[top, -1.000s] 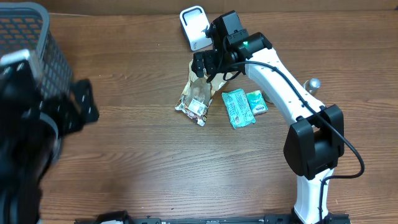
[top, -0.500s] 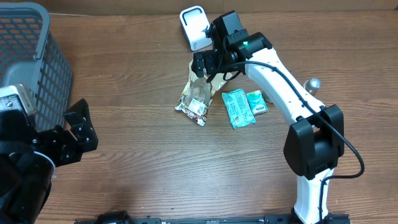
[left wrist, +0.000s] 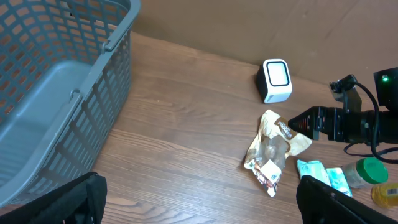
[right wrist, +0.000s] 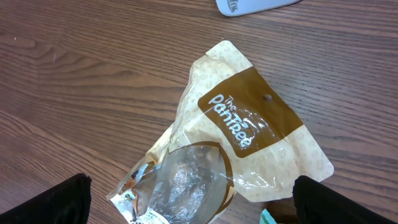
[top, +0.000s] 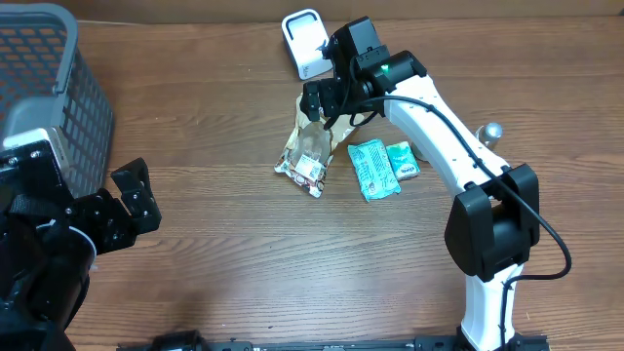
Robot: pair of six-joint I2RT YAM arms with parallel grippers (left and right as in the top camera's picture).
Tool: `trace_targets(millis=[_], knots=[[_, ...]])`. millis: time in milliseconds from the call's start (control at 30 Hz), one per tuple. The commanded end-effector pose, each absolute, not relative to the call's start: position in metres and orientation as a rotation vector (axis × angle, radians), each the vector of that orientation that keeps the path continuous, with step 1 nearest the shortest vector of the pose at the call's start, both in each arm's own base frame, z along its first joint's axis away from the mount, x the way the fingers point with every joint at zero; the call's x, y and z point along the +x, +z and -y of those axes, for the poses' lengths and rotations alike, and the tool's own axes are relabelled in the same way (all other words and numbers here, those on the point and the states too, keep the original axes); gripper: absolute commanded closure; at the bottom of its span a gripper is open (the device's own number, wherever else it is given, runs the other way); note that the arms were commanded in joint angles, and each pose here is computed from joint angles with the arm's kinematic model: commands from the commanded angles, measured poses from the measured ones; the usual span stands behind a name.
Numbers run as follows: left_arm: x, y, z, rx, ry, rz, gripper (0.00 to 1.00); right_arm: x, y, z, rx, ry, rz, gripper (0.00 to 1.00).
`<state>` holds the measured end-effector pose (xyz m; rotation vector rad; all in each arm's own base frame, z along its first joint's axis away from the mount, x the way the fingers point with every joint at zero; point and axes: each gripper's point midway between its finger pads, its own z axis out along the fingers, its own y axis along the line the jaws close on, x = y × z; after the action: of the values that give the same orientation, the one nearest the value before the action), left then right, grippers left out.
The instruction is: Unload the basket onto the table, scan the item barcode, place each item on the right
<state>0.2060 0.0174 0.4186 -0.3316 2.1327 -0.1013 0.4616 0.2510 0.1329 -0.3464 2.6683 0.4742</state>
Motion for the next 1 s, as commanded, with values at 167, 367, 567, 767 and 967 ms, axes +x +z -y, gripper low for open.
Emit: trace_targets(millis=[167, 367, 567, 767, 967], knots=[[0.204, 0.418, -0.016, -0.340, -0.110, -2.126, 0.00, 0.464, 0.139, -0.252, -0.352, 0.472, -2.648, 0.00], [0.202, 0.419, -0.016, -0.339, -0.110, -2.120, 0.00, 0.464, 0.139, -0.252, -0.352, 0.472, -2.648, 0.00], [0.199, 0.405, -0.016, -0.345, -0.108, -2.150, 0.01, 0.464, 0.139, -0.252, -0.352, 0.472, -2.648, 0.00], [0.193, 0.370, -0.021, -0.376, -0.070, -2.220, 0.01, 0.464, 0.139, -0.252, -0.352, 0.472, -2.648, 0.00], [0.187, 0.329, -0.020, -0.390, -0.067, -2.299, 0.01, 0.464, 0.139, -0.252, -0.352, 0.472, -2.648, 0.00]])
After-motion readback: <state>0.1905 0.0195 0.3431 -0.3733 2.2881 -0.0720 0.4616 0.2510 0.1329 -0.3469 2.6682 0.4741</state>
